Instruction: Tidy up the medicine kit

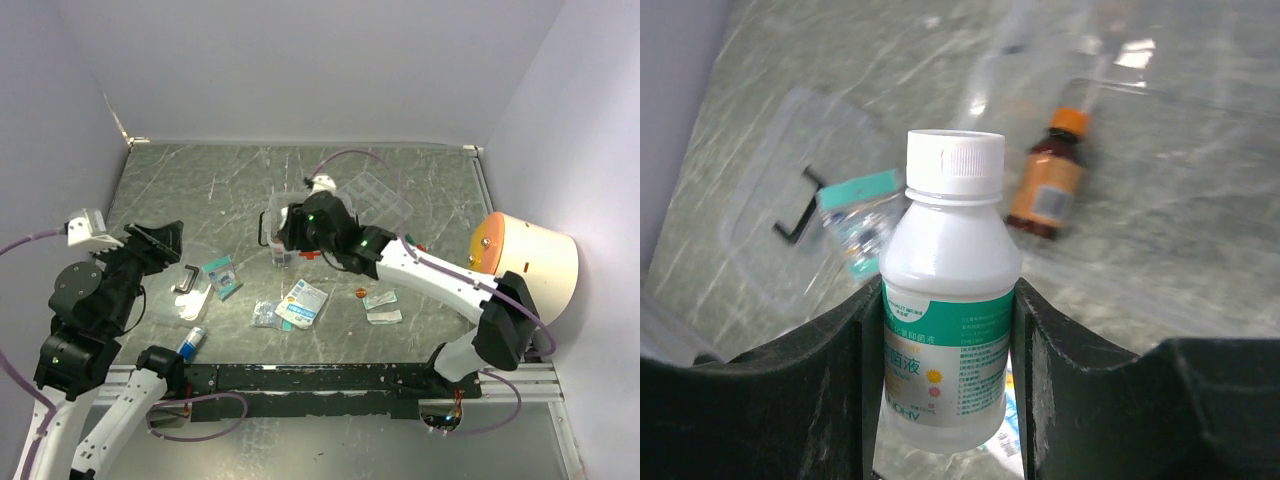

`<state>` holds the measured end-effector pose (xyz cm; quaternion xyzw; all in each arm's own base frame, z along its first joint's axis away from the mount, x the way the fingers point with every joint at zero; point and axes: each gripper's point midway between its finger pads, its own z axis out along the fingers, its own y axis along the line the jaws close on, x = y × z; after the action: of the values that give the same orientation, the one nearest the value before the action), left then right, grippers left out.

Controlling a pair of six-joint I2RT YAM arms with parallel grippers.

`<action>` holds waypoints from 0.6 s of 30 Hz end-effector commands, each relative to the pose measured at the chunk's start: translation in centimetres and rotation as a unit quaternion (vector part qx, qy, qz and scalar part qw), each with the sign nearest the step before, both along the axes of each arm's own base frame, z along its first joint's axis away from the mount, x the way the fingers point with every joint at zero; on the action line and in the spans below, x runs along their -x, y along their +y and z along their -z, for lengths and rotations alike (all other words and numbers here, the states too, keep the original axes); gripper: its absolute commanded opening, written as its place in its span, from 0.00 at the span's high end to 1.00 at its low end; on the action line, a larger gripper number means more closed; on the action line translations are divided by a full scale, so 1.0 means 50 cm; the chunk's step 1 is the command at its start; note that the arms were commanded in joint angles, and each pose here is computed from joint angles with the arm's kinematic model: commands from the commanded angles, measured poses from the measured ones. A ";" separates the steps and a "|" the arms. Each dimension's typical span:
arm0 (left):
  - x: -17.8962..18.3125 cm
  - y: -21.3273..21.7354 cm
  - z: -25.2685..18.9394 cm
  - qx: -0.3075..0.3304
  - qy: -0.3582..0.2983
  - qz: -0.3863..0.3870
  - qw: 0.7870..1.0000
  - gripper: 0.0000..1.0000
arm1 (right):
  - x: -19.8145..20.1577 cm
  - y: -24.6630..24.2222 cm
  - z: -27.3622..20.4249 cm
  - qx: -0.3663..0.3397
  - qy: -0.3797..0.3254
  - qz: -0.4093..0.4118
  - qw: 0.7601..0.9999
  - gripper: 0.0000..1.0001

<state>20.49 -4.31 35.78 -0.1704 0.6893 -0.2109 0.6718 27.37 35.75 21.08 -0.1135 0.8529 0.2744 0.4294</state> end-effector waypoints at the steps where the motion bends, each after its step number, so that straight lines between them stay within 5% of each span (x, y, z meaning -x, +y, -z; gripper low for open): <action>1: -0.017 -0.038 0.040 -0.022 0.016 0.048 0.998 0.19 | -0.082 -0.071 0.000 -0.042 0.055 0.083 0.994 0.71; 8: -0.094 -0.066 0.032 -0.040 -0.009 0.055 0.998 0.18 | -0.178 -0.089 0.054 0.000 0.073 0.126 0.989 0.71; 18: -0.170 -0.071 0.066 -0.022 0.042 0.022 0.999 0.18 | -0.225 -0.077 0.163 0.066 0.114 0.128 0.983 0.70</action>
<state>28.02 -7.96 31.18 -0.1315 0.7496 -0.1915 0.6198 37.87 31.60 13.84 0.0068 0.9136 0.1811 0.3639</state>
